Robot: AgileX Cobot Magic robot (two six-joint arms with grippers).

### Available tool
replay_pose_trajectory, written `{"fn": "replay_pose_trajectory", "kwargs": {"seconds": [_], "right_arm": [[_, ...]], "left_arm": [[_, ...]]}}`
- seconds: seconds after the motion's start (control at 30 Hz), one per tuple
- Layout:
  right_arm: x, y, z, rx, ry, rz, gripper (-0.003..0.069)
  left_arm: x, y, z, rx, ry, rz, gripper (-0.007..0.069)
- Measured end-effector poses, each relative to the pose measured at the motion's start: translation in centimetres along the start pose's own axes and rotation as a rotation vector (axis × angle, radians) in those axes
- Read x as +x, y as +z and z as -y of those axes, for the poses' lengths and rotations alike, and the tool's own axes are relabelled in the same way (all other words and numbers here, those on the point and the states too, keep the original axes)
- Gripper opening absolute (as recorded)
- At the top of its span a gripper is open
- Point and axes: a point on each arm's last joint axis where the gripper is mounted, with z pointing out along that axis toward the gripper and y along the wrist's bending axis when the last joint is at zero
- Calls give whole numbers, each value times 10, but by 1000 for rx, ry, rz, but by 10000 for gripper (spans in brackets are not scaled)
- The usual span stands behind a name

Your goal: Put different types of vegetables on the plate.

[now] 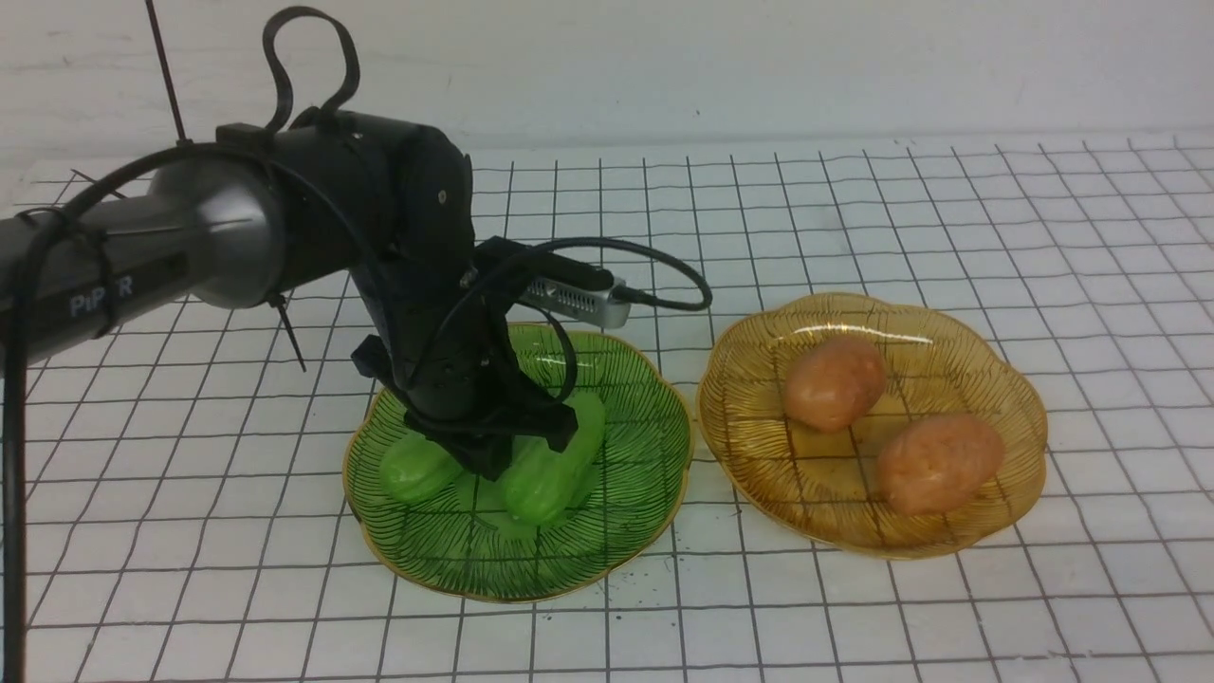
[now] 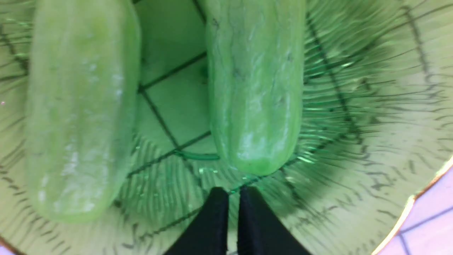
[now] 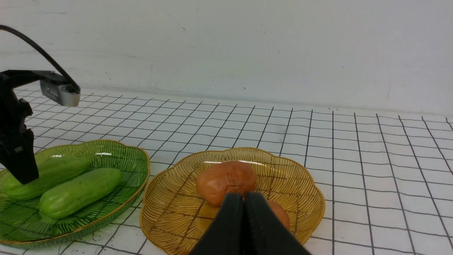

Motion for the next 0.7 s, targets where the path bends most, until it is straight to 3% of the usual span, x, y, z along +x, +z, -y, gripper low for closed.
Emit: {"fn": "replay_pose_trajectory", "kwargs": {"seconds": [0.3,0.57,0.7], "right_arm": [[0,0,0,0,0,0,-15],[6,1,0,0,16,-7,-15],[31,6,2,36,18,-44,-15]], "left_arm": [[3,-12,4,34,-12,13,-8],[27,-74,12,70,-8,49,-8],[46,-122,15,64,6,176,-8]]}}
